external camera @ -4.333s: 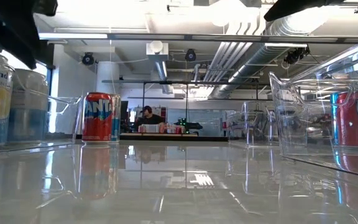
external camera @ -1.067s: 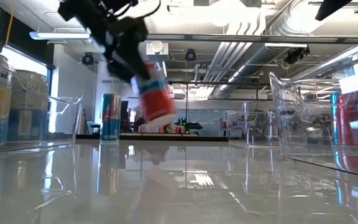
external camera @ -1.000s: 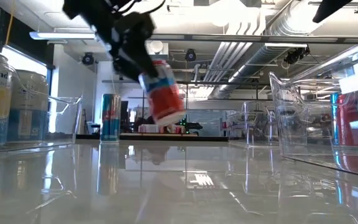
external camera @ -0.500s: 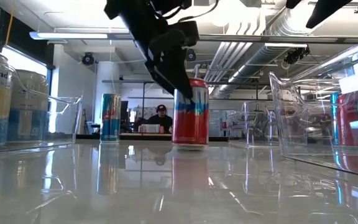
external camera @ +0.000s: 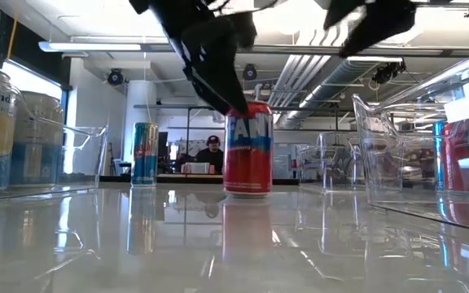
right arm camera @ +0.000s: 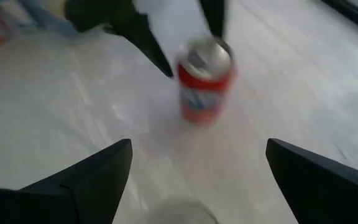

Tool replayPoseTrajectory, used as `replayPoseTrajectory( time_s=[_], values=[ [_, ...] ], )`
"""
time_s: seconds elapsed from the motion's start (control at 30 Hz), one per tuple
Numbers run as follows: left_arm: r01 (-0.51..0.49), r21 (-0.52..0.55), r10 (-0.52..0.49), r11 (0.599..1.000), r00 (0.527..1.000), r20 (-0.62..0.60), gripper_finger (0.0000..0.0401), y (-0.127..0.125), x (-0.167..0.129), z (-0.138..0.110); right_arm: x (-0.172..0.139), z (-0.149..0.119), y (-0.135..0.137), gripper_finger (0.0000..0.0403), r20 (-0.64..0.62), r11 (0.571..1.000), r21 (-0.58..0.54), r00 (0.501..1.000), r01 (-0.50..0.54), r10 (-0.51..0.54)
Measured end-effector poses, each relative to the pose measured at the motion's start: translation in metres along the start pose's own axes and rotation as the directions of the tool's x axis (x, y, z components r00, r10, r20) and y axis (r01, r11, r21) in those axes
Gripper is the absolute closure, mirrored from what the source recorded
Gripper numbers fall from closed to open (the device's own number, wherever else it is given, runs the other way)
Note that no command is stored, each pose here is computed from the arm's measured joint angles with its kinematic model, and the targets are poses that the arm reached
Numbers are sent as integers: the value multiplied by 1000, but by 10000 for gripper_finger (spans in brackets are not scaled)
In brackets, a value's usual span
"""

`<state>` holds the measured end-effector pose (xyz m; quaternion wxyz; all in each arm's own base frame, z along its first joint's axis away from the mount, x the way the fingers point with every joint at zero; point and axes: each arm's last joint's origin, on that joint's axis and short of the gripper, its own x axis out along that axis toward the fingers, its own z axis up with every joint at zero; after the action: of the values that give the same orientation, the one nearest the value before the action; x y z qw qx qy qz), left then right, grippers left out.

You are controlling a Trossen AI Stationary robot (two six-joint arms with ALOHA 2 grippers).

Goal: Sort soda cans
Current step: Put the top left red soda can into the top transparent bin

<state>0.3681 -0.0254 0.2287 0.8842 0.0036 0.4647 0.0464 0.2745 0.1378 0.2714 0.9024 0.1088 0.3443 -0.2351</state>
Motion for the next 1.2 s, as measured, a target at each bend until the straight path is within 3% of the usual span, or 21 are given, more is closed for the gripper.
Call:
replayPoseTrajectory(
  time_s=[0.2, 0.4, 0.53, 0.73, 0.93, 1.2],
  values=[
    [-170, 12, 170, 985, 985, 5, 66, -14, -31, -25, 39, 16, -8, 36, 144, 984, -158, 984, -85, 108],
    [-258, -132, 267, 957, 962, 57, 66, -5, -59, -64, 75, 38, -37, 36, 177, 946, -222, 945, -236, 277],
    [-248, -237, 283, 939, 951, 123, 66, -1, -63, -88, 92, 41, -56, 36, 184, 910, -251, 906, -330, 380],
    [-184, -306, 252, 934, 947, 199, 66, -4, -61, -109, 109, 34, -71, 36, 179, 906, -286, 912, -312, 370],
    [-172, -317, 253, 933, 939, 234, 66, -6, -62, -107, 134, 25, -67, 36, 139, 890, -322, 913, -324, 383],
    [-168, -322, 253, 932, 936, 245, 66, -6, -62, -105, 140, 19, -66, 42, 104, 901, -282, 923, -329, 369]
  ],
)
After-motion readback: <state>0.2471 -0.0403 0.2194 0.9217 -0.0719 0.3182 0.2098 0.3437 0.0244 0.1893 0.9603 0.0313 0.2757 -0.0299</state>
